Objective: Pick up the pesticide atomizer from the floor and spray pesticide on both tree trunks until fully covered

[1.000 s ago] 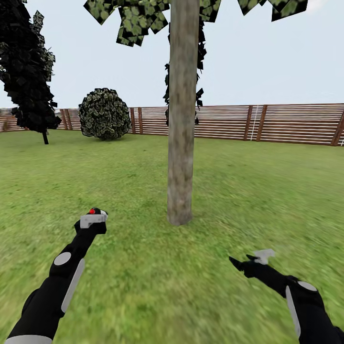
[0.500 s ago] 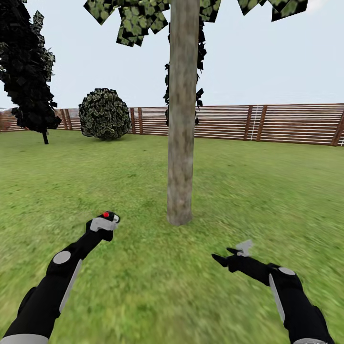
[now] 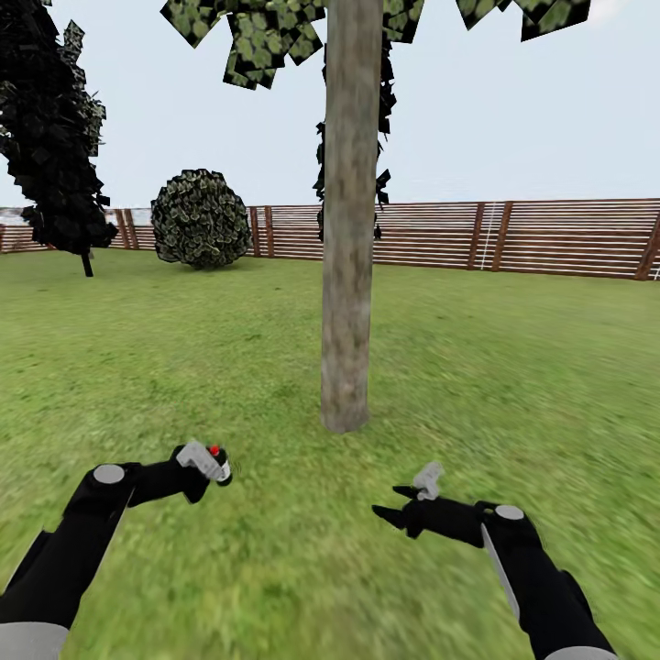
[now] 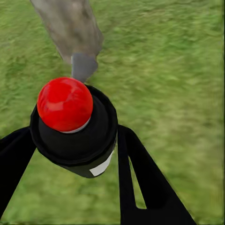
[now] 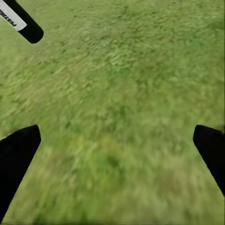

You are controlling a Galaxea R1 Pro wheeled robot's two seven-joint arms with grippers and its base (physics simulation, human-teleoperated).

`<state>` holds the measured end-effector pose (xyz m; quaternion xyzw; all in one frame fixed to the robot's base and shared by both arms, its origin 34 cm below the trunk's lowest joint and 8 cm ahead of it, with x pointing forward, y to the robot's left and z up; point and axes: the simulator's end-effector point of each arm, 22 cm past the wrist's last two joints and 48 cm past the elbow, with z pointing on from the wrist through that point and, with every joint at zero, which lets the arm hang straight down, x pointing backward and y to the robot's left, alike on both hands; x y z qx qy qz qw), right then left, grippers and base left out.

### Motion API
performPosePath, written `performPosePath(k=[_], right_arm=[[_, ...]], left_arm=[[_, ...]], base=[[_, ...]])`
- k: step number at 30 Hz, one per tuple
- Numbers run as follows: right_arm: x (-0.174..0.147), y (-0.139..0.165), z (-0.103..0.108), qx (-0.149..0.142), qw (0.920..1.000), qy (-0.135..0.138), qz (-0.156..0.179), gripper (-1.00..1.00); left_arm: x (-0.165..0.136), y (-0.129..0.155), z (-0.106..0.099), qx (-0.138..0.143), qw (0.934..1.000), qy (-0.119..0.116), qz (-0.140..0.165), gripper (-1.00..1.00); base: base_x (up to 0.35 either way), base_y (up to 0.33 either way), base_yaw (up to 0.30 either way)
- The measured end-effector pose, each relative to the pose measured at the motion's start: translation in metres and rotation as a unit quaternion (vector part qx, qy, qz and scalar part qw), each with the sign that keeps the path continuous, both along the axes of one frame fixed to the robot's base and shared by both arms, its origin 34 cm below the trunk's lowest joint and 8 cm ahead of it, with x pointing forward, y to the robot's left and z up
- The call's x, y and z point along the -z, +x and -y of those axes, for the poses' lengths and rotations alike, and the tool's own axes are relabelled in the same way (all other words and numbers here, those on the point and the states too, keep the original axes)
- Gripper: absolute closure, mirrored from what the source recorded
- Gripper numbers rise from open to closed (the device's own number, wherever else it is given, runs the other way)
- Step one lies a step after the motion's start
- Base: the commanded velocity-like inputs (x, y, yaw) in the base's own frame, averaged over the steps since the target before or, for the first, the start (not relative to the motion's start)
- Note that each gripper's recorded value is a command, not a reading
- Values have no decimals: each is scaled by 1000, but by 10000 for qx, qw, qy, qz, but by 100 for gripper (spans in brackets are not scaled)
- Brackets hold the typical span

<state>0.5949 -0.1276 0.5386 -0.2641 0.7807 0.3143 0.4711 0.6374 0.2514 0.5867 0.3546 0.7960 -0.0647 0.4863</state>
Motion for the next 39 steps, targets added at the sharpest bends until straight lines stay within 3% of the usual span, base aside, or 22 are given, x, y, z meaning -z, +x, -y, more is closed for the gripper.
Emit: performPosePath(k=[3, 6, 7, 11, 14, 16, 20, 24, 33, 39], right_arm=[[1, -2, -5, -83, 10000, -23, 0, 100], [1, -4, -8, -128, 9999, -35, -4, 100], [1, -4, -8, -136, 9999, -35, -4, 100], [3, -9, -18, -296, 9995, -98, -6, 100], [9, -23, -46, -720, 9971, -264, -14, 100], [11, -28, -54, -853, 9958, -320, -9, 100], [11, -33, -64, -991, 9944, -367, 19, 100], [-15, -33, -87, -1096, 9933, -210, 286, 100], [-28, -33, -99, -1141, 9925, -115, 420, 100], [-33, -32, -100, -1147, 9922, -107, 480, 100]], left_arm=[[6, -8, 1, 275, 9988, 305, -282, 100], [19, -14, -11, 378, 9941, 841, -568, 100], [22, -17, -11, 430, 9928, 910, -650, 100], [30, -28, -5, 650, 9890, 985, -896, 100], [37, -32, 2, 718, 9863, 1097, -1003, 100], [40, -33, 3, 720, 9849, 1181, -1043, 100], [52, -47, 24, 1087, 9763, 1345, -1301, 100], [69, -60, 46, 1450, 9646, 1587, -1526, 100], [79, -70, 95, 1852, 9573, 1549, -1588, 100], [81, -73, 107, 1935, 9560, 1501, -1614, 100]], base=[[0, 0, 0], [0, 0, 0], [0, 0, 0], [0, 0, 0], [0, 0, 0], [0, 0, 0], [0, 0, 0], [0, 0, 0], [0, 0, 0], [0, 0, 0]])
